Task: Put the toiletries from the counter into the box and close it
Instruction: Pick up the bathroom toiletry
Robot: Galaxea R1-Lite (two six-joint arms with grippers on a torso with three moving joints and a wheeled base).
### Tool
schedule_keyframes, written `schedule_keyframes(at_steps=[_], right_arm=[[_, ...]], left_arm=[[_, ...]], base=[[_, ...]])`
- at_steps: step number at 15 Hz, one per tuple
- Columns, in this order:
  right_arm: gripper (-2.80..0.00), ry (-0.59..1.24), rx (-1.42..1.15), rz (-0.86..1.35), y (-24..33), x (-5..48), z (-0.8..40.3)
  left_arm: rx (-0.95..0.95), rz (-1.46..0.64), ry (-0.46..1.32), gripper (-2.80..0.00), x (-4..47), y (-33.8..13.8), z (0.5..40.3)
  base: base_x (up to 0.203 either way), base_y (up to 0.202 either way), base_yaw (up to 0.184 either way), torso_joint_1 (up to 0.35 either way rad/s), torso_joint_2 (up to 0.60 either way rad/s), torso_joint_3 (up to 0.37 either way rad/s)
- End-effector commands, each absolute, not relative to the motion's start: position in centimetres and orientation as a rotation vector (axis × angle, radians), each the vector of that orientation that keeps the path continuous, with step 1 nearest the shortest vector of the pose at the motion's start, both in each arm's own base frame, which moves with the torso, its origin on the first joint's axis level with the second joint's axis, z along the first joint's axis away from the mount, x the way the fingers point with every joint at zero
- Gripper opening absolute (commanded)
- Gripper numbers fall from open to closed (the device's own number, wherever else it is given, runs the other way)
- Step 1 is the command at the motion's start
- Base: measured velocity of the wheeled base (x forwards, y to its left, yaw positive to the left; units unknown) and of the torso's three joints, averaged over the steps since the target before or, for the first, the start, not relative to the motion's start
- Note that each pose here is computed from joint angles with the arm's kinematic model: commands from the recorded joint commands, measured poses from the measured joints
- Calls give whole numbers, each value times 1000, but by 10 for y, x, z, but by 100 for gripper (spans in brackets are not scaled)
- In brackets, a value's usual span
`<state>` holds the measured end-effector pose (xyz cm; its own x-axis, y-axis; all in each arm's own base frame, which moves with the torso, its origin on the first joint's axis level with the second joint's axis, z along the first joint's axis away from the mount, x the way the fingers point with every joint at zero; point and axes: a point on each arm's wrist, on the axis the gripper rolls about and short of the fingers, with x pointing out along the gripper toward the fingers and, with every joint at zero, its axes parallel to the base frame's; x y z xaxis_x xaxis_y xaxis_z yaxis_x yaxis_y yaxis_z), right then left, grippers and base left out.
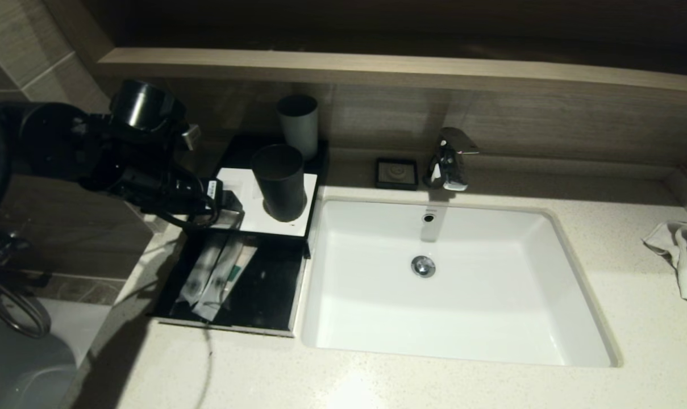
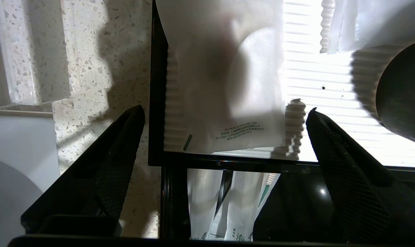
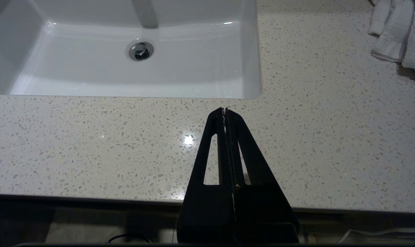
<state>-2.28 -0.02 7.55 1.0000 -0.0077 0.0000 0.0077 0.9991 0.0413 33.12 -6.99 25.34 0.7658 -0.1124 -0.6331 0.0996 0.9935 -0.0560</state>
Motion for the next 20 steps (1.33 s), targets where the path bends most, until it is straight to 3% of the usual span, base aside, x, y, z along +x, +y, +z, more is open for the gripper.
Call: schedule_keyframes(at_steps=[1,6,7,20], right_arm=[[-280,0,41,-8,0,-23,75],[-280,0,41,-8,0,-23,75],[-280,0,41,-8,0,-23,75],[-280,0,41,-8,0,-23,75]], left_arm=[[-19,-114,699,0,332,-70,251],[-16,-113,703,0,333,-70,250],[-17,-114,705,-280,333,-70,249],[-21,-118,653,-280,321,-68,266]], base=[[0,0,0,0,0,0],[0,0,0,0,0,0],[0,0,0,0,0,0],[0,0,0,0,0,0]])
